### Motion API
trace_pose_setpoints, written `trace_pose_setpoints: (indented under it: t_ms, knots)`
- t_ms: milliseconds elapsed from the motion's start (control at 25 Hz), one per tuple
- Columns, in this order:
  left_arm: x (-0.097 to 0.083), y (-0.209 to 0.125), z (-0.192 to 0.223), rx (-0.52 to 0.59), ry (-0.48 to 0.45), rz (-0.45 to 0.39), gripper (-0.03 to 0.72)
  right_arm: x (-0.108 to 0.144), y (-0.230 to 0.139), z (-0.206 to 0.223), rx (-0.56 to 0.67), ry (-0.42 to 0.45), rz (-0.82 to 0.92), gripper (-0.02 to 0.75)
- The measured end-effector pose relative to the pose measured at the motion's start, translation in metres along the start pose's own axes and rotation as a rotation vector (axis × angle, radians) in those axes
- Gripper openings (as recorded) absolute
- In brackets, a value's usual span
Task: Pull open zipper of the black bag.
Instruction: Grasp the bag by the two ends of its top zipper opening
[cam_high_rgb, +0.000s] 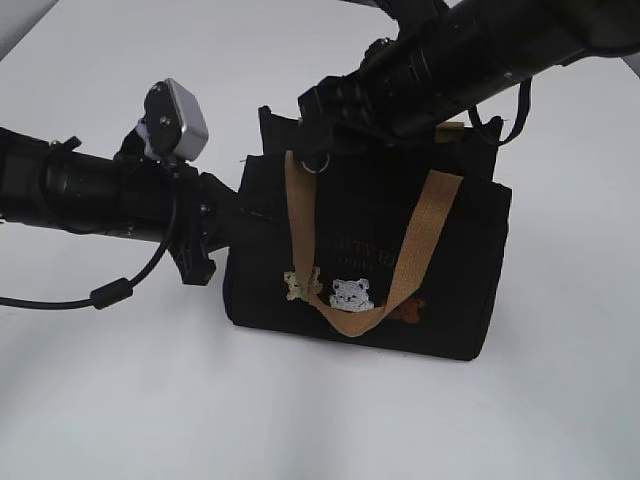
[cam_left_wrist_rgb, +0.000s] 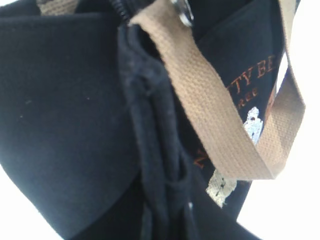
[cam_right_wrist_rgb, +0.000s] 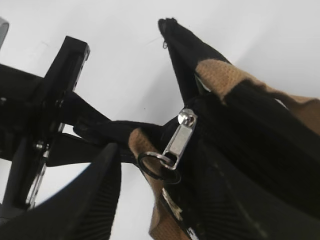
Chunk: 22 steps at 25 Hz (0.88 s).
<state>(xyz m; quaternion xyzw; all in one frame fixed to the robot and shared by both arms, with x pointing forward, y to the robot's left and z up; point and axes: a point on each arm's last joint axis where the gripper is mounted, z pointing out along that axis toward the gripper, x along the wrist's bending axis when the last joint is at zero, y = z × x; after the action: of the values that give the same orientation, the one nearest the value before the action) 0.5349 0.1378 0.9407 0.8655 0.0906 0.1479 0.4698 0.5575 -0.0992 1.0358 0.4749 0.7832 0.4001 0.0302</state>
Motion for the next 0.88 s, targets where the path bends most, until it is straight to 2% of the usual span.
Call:
trace_pose_setpoints:
  t_ms: [320, 800, 880]
  knots:
    - [0.000, 0.000, 0.000, 0.001, 0.000, -0.001, 0.050, -0.001, 0.002, 0.000, -0.026, -0.011, 0.219, 0.380]
    - [0.000, -0.001, 0.000, 0.006, 0.003, -0.001, 0.050, -0.008, 0.001, 0.011, -0.034, -0.031, 0.302, 0.379]
    - [0.000, -0.001, 0.001, 0.007, 0.003, -0.002, 0.050, -0.008, 0.000, 0.012, -0.035, -0.032, 0.304, 0.359]
